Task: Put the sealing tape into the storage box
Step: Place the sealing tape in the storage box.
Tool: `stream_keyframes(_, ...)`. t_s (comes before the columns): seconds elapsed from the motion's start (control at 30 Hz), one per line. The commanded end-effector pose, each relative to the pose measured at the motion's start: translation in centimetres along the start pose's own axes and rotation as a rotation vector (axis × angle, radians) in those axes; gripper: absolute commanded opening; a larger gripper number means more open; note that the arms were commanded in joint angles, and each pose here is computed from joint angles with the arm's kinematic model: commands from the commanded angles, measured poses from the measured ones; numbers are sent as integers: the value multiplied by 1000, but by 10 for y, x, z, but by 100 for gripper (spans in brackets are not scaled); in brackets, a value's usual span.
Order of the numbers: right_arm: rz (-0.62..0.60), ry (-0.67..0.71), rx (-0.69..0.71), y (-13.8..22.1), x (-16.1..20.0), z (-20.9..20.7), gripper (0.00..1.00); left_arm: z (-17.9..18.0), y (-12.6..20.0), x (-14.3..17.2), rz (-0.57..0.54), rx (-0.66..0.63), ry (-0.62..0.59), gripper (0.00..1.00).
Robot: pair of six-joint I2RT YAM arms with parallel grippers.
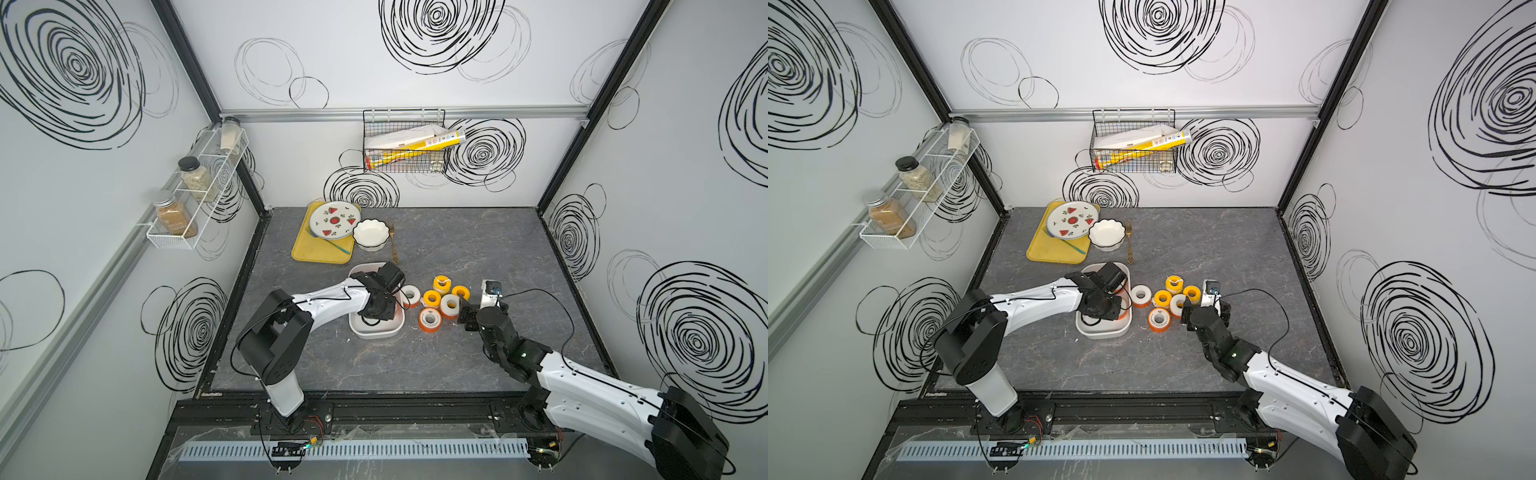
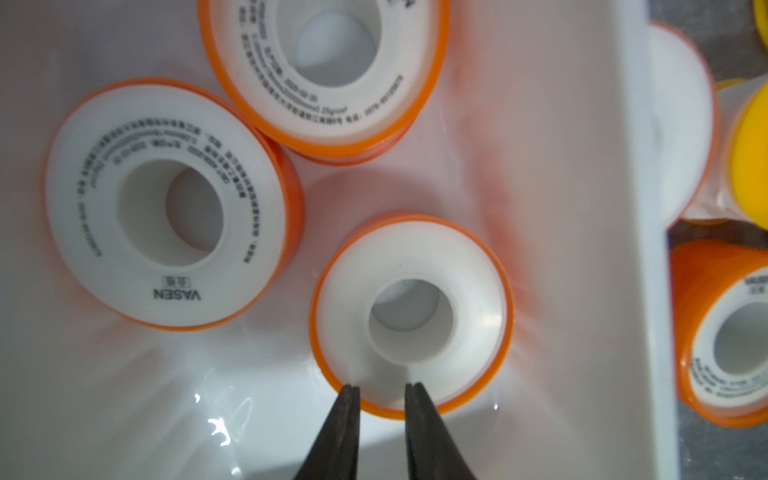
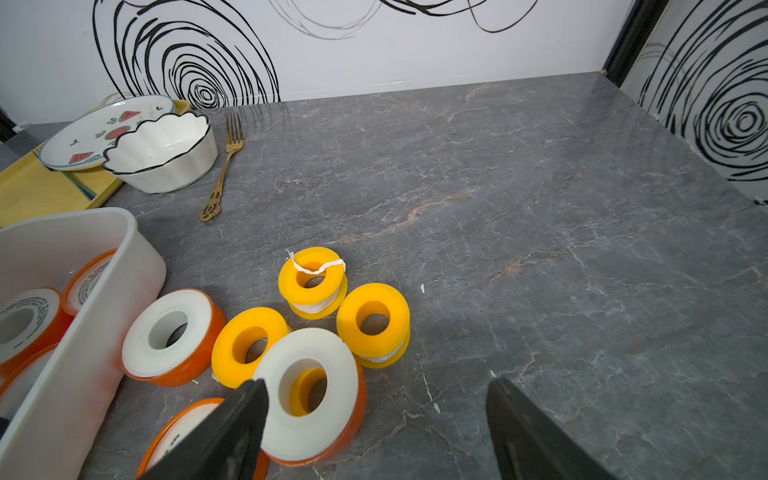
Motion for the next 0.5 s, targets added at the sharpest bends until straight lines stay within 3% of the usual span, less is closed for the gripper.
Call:
stream_keyframes(0.0, -23, -24, 1, -1, -8, 3, 87, 0, 12, -16, -61, 9, 7, 27)
stream_keyframes(0.47, -23, -25, 4, -1, -8, 2, 87, 4, 64, -31, -190, 56, 36, 29)
Point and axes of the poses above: each gripper's point midway between its finger pads, its own y axis back along the fingers, its own z axis along the line the jaws close on, x = y × z, the point moved 4 cm from there along y, back along the fingers, and after that the axes turned 5 degrees about -y, right-handed, at the moved point
